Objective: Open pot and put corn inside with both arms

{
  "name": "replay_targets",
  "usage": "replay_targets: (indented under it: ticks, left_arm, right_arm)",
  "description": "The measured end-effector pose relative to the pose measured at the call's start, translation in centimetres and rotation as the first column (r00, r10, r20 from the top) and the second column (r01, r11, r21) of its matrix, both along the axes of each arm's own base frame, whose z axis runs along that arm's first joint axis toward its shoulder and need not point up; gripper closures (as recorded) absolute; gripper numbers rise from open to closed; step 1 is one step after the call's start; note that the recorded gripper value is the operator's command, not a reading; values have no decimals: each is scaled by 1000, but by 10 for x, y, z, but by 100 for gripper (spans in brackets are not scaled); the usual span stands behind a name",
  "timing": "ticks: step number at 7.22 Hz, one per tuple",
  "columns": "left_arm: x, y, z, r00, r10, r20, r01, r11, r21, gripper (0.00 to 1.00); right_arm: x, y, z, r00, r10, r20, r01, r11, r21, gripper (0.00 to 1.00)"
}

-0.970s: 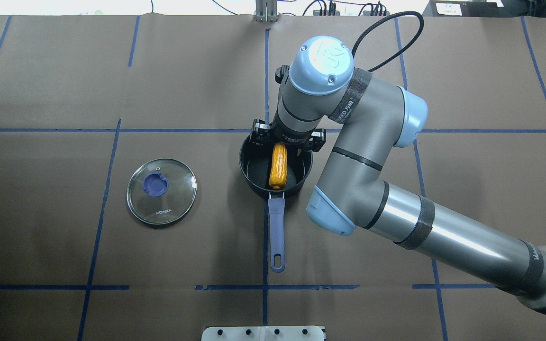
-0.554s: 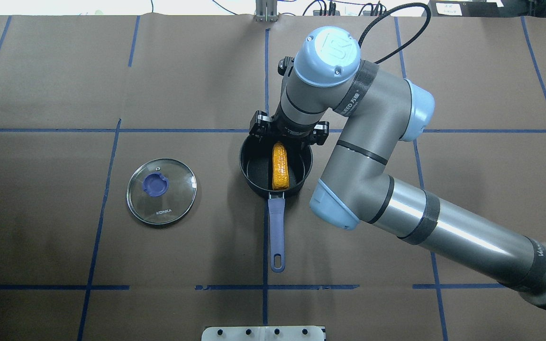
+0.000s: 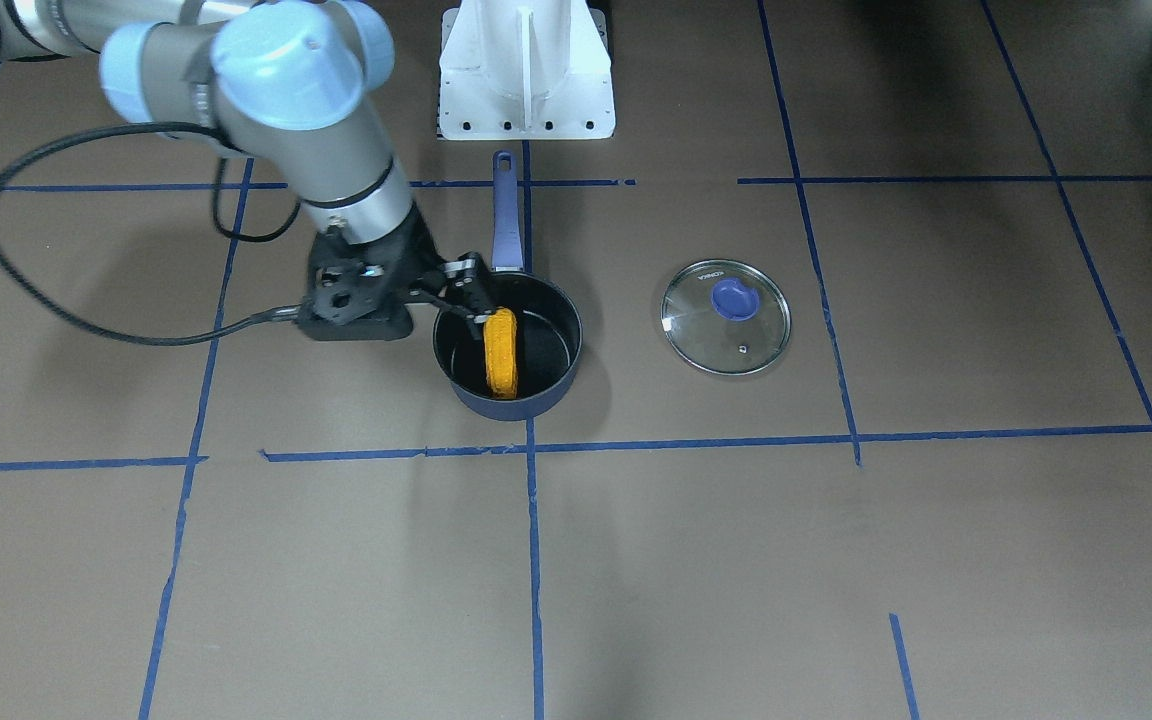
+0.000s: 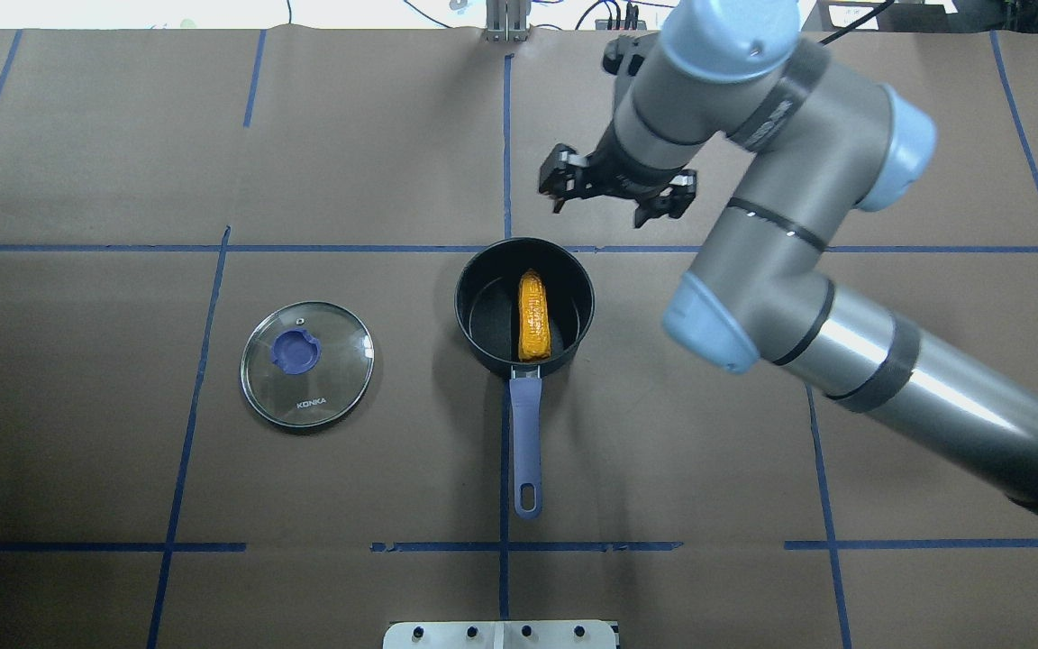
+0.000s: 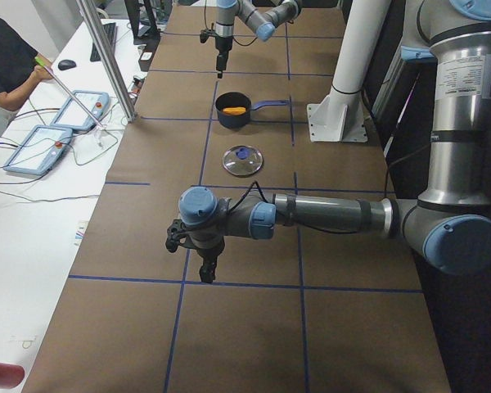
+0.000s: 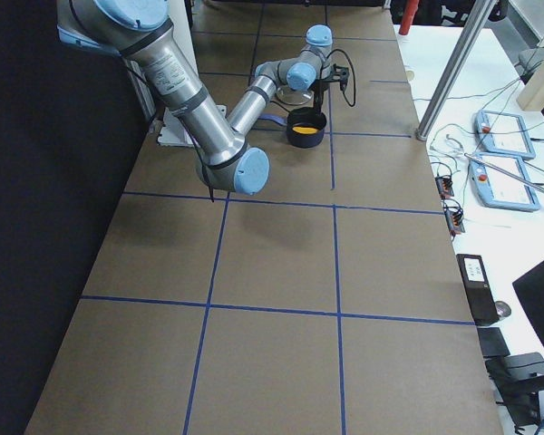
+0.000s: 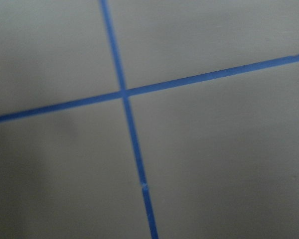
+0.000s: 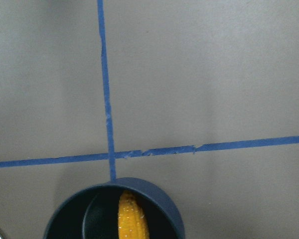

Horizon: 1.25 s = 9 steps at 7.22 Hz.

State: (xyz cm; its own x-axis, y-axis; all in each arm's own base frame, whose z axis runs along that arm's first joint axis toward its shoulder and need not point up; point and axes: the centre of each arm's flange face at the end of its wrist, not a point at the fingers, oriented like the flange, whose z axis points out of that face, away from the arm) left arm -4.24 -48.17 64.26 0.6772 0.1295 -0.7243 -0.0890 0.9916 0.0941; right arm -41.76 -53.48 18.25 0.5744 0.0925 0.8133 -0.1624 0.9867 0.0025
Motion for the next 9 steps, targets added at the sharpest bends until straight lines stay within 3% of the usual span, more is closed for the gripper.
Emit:
replay_targets:
  ticks: [3,5,7,9]
  left_arm:
    - [-27,5,8,1000,7,-9,-7,999,43,0]
    - [-28,8,20,1000,15,-11,-14,1000,22,0]
    - [-27,7,27,1000,12,-17,-12,1000,5,0]
    - [-27,6,25,1000,11,-22,-11,1000,7,0]
  right_arm:
    - [99,-35,80,996,-72,-48,75,995,68,0]
    - [174,-49,154,988,-128,-89,137,986,100,0]
    - [260,-50,245,974,-184,-133,200,972,119,0]
    - [359,-38,346,962,-247,-117,262,955,137,0]
